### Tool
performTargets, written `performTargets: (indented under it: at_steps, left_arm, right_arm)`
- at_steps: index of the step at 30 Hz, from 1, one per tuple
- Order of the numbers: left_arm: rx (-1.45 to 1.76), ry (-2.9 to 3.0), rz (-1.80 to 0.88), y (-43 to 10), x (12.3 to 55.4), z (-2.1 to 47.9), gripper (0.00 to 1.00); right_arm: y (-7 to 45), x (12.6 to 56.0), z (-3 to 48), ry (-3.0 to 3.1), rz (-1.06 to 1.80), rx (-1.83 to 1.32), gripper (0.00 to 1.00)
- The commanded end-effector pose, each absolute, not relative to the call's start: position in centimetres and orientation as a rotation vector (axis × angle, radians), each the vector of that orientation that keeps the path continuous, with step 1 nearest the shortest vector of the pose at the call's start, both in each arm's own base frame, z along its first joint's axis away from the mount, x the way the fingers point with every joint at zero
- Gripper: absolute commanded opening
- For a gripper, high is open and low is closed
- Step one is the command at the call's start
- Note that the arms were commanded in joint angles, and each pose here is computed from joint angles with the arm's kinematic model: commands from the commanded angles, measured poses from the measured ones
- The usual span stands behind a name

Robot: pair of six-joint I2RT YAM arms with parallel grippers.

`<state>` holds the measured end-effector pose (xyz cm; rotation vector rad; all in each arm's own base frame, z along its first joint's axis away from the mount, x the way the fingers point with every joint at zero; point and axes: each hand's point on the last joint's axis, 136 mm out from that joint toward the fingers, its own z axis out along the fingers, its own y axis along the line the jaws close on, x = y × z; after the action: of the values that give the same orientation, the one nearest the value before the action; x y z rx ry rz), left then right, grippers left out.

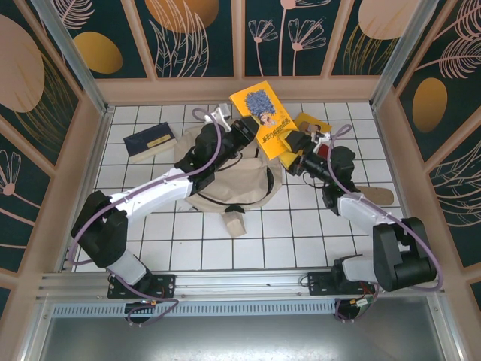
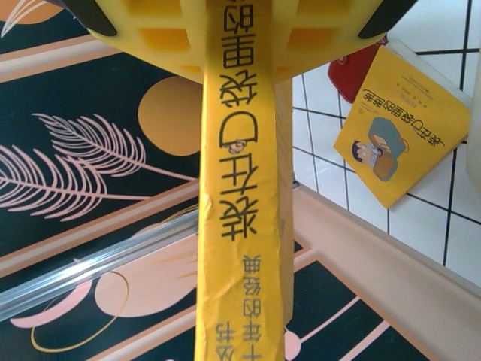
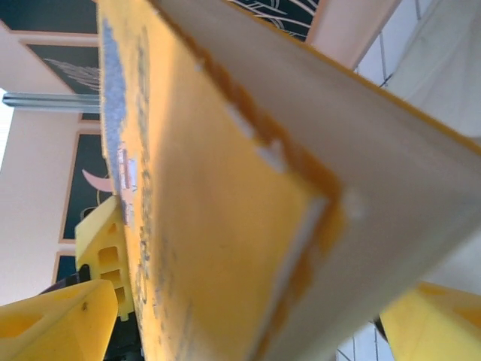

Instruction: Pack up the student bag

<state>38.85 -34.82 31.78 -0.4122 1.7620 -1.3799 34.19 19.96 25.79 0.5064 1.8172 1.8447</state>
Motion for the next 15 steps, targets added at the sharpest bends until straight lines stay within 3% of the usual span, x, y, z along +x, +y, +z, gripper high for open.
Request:
performTargets:
  at_steps: [1,15]
  left_arm:
    - [-0.467,1.518,-1.57,-33.2,37.7,38.6,0.03]
    - [-0.566,1.516,-1.623,-32.7,37.6,37.1,0.04]
  right_arm:
    - [20.2,34.2,29.9,1.662,1.928,0.401,0.88]
    - [19.7,34.3,32.0,1.498,1.999,0.462,0.52]
